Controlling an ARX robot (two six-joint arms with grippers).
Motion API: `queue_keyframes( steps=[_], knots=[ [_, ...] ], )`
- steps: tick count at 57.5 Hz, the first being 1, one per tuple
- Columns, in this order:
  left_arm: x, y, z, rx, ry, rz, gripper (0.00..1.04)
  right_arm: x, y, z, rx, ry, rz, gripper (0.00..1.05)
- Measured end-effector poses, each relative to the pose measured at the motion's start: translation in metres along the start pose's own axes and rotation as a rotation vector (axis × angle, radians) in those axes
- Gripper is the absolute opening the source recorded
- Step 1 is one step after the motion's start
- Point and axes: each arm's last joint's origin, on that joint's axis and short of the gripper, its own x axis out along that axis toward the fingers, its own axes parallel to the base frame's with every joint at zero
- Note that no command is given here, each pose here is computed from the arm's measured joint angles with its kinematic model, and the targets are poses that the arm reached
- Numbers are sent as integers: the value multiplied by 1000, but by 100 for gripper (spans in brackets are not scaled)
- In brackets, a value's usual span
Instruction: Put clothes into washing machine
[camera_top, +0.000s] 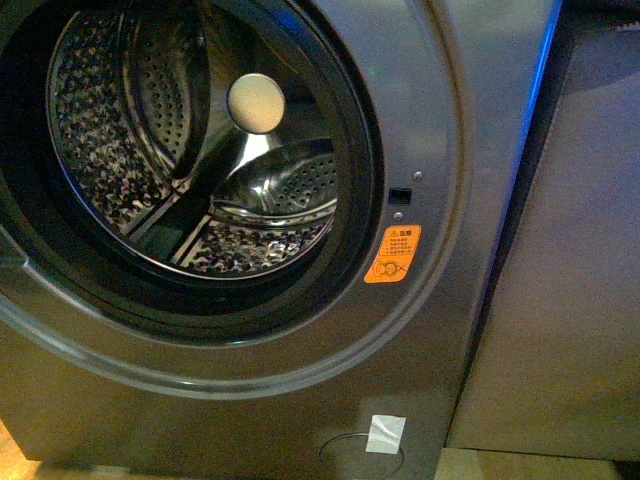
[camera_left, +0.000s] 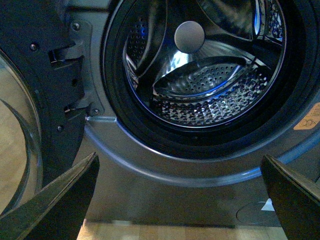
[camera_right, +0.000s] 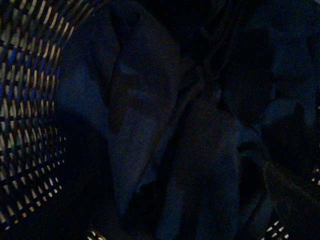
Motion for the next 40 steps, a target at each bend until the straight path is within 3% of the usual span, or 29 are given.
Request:
queue_keyframes(
  steps=[23, 40],
  knots=[
    [0, 0, 0, 0, 0, 0, 98, 84, -2, -39, 66, 60, 29, 97],
    [0, 0, 0, 0, 0, 0, 98, 115, -13, -57, 88, 62, 8, 97]
  ],
)
